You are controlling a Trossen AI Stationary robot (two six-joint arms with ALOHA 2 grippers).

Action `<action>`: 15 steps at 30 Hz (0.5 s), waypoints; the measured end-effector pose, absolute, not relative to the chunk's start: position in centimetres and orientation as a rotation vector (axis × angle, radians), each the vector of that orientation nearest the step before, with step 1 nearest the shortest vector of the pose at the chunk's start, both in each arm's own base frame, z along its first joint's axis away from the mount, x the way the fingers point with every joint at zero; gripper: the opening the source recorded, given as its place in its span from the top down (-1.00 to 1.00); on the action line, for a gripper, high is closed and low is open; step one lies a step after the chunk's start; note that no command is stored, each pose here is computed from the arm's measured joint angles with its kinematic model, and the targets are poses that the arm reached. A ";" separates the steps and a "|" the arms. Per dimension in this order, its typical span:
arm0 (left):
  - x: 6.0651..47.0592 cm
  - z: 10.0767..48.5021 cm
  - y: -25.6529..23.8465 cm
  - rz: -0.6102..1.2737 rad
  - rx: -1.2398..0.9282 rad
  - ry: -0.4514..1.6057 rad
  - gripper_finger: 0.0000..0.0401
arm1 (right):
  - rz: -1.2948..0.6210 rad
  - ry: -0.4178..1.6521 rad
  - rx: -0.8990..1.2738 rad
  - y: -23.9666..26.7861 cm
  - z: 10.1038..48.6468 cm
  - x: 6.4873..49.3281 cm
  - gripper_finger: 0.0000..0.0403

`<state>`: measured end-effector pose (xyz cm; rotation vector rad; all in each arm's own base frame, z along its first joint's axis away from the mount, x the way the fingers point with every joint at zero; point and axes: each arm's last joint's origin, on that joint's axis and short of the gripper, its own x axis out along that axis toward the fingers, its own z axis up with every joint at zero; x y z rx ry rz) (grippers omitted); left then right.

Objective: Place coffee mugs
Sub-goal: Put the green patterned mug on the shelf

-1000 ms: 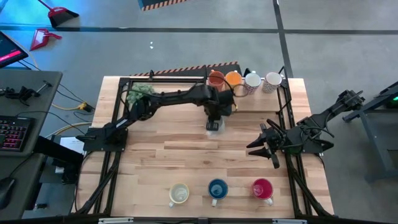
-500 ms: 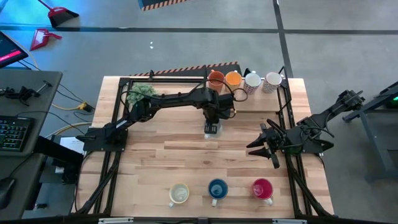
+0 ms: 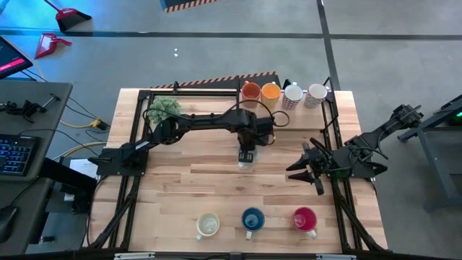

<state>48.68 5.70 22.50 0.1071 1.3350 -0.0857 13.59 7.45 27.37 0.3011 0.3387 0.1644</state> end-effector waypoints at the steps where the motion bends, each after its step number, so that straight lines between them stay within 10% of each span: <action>1: 48.8 22.5 5.7 -0.079 0.099 1.327 0.96 | 0.152 0.337 0.301 7.4 27.4 13.6 0.41; 15: 48.8 22.4 5.3 -0.082 0.081 1.328 0.96 | -0.025 0.446 0.361 6.0 26.0 13.9 0.41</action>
